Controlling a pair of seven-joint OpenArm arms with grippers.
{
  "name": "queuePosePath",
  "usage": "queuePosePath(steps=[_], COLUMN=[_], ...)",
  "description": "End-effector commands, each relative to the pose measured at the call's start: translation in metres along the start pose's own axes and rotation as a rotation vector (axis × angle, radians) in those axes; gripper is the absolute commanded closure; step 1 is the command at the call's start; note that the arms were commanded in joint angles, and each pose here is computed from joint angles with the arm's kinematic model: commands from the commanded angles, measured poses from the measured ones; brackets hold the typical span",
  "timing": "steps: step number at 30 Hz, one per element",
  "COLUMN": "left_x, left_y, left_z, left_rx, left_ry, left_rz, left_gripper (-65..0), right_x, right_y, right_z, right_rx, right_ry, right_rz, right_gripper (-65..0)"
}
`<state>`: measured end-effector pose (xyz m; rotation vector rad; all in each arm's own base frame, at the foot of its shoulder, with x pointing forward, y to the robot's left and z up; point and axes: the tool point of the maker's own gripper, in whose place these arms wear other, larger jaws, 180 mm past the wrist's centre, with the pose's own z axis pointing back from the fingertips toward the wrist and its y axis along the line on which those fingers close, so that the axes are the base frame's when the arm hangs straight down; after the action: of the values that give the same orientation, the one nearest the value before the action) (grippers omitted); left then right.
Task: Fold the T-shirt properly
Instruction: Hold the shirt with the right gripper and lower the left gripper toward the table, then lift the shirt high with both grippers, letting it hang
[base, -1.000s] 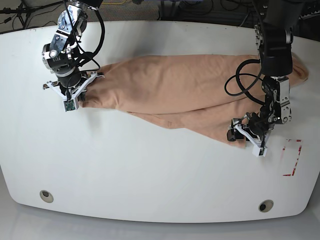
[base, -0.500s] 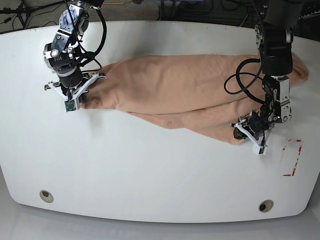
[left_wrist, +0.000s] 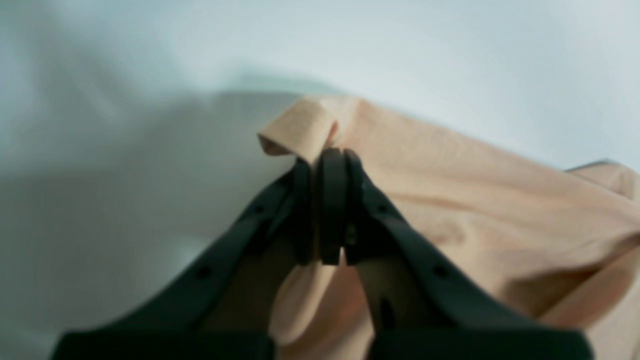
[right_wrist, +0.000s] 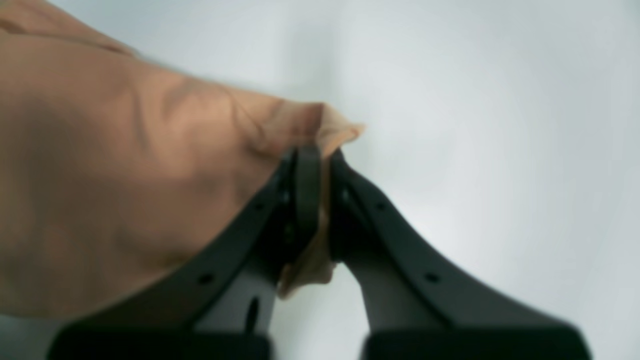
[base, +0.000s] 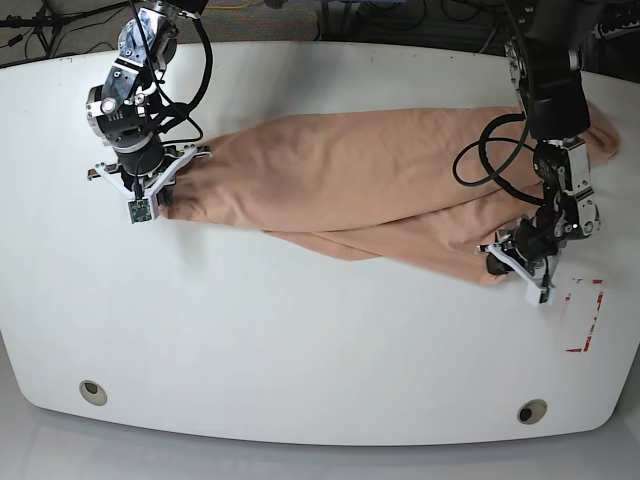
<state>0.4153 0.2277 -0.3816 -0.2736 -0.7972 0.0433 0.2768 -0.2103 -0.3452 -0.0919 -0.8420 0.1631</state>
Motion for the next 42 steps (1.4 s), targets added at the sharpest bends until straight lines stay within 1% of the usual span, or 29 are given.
queuePosePath(steps=[1,4,13,17,20,23,28,35,39,42], left_x=[0.052,0.063,0.105,0.12,0.134,0.155,0.184,0.225,0.25,0.265], left_y=[-0.002,-0.006,-0.029,-0.033,-0.037,-0.042,-0.042,-0.022,-0.029,-0.034], left_z=[0.028,0.045,0.107,0.131,0.152,0.172,0.198,0.241,0.26,0.273], left_rx=[0.015,0.026,0.072,0.102,0.129,0.151,0.186,0.259,0.262,0.259], left_ry=[-0.126,-0.153,-0.3,-0.347,-0.392,-0.454,-0.531,-0.625,-0.688,-0.738], left_rz=[-0.061,-0.096,-0.24,-0.279,-0.304,-0.327,-0.329,-0.27,-0.282,-0.283], left_gripper=[0.0,0.0,0.0,0.0,0.0,0.0,0.0,0.0,0.0,0.0], right_x=[0.027,0.032,0.064,0.079,0.098,0.113,0.14,0.182,0.214,0.241], right_y=[-0.005,-0.006,-0.012,-0.015,-0.02,-0.023,-0.038,-0.056,-0.064,-0.066], right_z=[0.01,0.011,0.009,0.008,0.008,0.007,0.012,0.024,0.035,0.045], right_rx=[-0.023,-0.026,-0.042,-0.049,-0.061,-0.067,-0.099,-0.143,-0.166,-0.182], right_ry=[-0.088,-0.101,-0.175,-0.209,-0.251,-0.283,-0.34,-0.432,-0.504,-0.557], right_rz=[0.02,0.024,0.026,0.026,0.027,0.025,0.05,0.077,0.106,0.16], right_gripper=[-2.1,-2.1,-2.1,-2.1,-2.1,-2.1,-2.1,-2.1,-2.2,-2.2])
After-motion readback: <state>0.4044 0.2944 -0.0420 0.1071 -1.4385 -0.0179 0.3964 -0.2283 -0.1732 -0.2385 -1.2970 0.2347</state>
